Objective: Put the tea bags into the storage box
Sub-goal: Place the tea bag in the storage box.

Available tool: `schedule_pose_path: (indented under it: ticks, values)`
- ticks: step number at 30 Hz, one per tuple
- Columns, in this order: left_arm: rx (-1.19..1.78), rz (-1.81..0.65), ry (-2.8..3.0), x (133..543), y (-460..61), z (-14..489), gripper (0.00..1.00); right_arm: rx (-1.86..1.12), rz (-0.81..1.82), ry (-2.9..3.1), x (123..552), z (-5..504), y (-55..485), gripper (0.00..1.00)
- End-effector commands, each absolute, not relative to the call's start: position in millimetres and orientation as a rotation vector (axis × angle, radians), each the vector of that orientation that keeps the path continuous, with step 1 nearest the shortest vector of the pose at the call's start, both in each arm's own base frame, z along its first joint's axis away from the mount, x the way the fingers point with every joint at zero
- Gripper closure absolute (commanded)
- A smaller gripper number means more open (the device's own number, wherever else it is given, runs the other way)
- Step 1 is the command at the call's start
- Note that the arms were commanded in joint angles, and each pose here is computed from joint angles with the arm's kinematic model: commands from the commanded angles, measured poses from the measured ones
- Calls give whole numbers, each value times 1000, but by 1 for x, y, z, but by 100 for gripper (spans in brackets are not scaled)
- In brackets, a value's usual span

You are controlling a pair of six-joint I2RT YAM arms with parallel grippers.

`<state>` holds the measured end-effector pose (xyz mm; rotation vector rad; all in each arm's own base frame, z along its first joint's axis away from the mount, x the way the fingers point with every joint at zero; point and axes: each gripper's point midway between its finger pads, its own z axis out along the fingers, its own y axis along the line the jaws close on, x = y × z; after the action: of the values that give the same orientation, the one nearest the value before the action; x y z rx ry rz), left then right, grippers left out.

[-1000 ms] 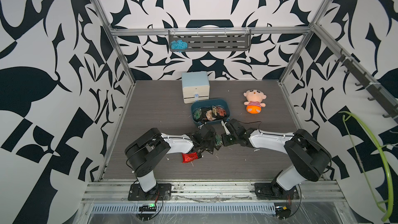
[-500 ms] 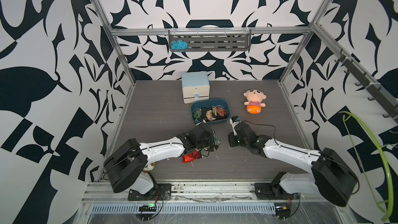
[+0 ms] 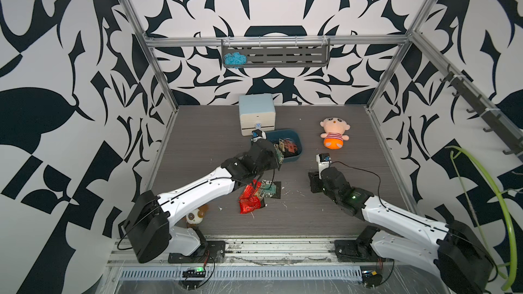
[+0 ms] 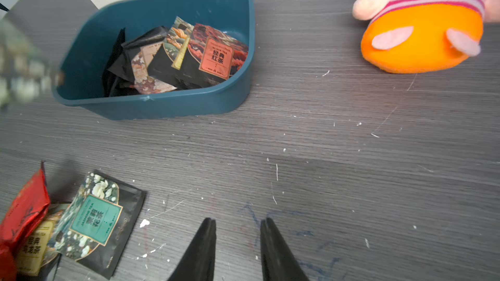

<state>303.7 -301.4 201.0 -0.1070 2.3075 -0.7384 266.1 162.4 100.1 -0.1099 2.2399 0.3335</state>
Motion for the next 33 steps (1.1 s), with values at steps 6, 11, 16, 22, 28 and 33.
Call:
schedule_pose_path:
  ticks: [6,11,16,22,28,33]
  values:
    - [-36,-710,2358,361,-327,186,100,-97,340,2210,275,110,168,67]
    - [-61,-737,2404,382,-336,164,100,-104,345,2216,275,109,169,67]
    - [-56,-715,2456,392,-343,137,100,-110,344,2221,276,107,171,67]
    - [-58,-694,2494,398,-343,117,100,-114,346,2227,277,105,172,67]
    - [-40,-667,2501,397,-339,115,94,-133,348,2244,278,101,177,67]
    - [-38,-624,2465,393,-326,129,62,-149,353,2257,278,98,180,67]
